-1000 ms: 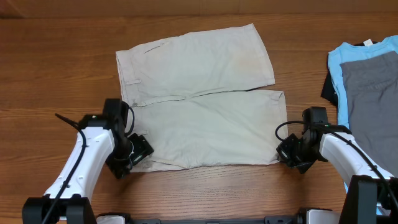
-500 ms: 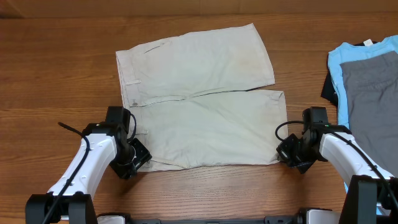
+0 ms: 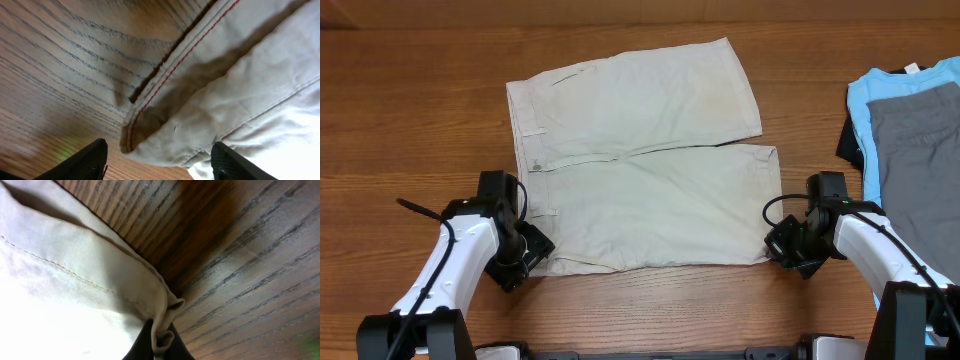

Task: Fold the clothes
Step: 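Lower the left gripper and grasp the shorts' lower-left hem corner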

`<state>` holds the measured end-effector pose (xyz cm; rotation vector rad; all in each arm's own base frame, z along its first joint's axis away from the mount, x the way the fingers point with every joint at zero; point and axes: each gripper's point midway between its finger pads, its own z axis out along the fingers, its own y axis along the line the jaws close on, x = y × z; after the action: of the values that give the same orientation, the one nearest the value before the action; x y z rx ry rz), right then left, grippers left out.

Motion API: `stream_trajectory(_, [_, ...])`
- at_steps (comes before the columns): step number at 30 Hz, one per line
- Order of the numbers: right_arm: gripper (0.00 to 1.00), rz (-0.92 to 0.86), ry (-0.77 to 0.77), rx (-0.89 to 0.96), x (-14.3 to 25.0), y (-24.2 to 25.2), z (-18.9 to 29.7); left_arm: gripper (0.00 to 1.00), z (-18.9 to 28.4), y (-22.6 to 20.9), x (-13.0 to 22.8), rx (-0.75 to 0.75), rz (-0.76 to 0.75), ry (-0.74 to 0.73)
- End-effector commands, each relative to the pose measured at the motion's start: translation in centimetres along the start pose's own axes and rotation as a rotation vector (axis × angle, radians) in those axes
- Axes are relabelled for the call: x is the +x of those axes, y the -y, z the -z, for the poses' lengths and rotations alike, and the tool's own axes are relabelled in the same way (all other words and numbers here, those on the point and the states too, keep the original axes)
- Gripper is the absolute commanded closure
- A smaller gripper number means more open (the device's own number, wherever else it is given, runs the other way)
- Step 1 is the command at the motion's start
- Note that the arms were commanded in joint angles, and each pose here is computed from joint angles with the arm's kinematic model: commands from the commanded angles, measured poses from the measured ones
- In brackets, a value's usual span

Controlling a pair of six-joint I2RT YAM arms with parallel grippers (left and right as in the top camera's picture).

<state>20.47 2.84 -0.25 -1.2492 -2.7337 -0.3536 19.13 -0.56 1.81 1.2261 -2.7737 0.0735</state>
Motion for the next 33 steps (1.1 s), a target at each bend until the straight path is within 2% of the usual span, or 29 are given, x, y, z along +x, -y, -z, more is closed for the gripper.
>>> stream_trajectory(1, [0.96,-0.002,0.01,0.031,-0.1,0.7,-0.6,0.3,-0.1,-0.5,-0.2,-0.015,-0.015,0.018])
stream_trajectory(12, [0.96,-0.002,0.01,0.031,-0.1,0.7,-0.6,0.28,-2.3,-0.9,0.5,0.006,-0.015,0.01])
stream_trajectory(18, [0.96,-0.002,0.01,0.031,-0.1,0.7,-0.6,0.43,-2.6,-0.8,0.0,0.012,-0.017,0.034])
stream_trajectory(30, [0.95,-0.002,0.01,0.031,-0.1,0.7,-0.6,0.43,-2.6,-1.2,-0.3,-0.005,-0.016,0.056])
stream_trajectory(32, [0.96,-0.001,0.011,0.031,-0.1,0.7,-0.6,0.48,-2.6,-1.2,-0.3,-0.005,-0.016,0.055])
stream_trajectory(33, [0.96,-0.001,0.011,0.031,-0.1,0.7,-0.6,0.55,-2.6,-1.2,-0.3,-0.005,-0.016,0.054])
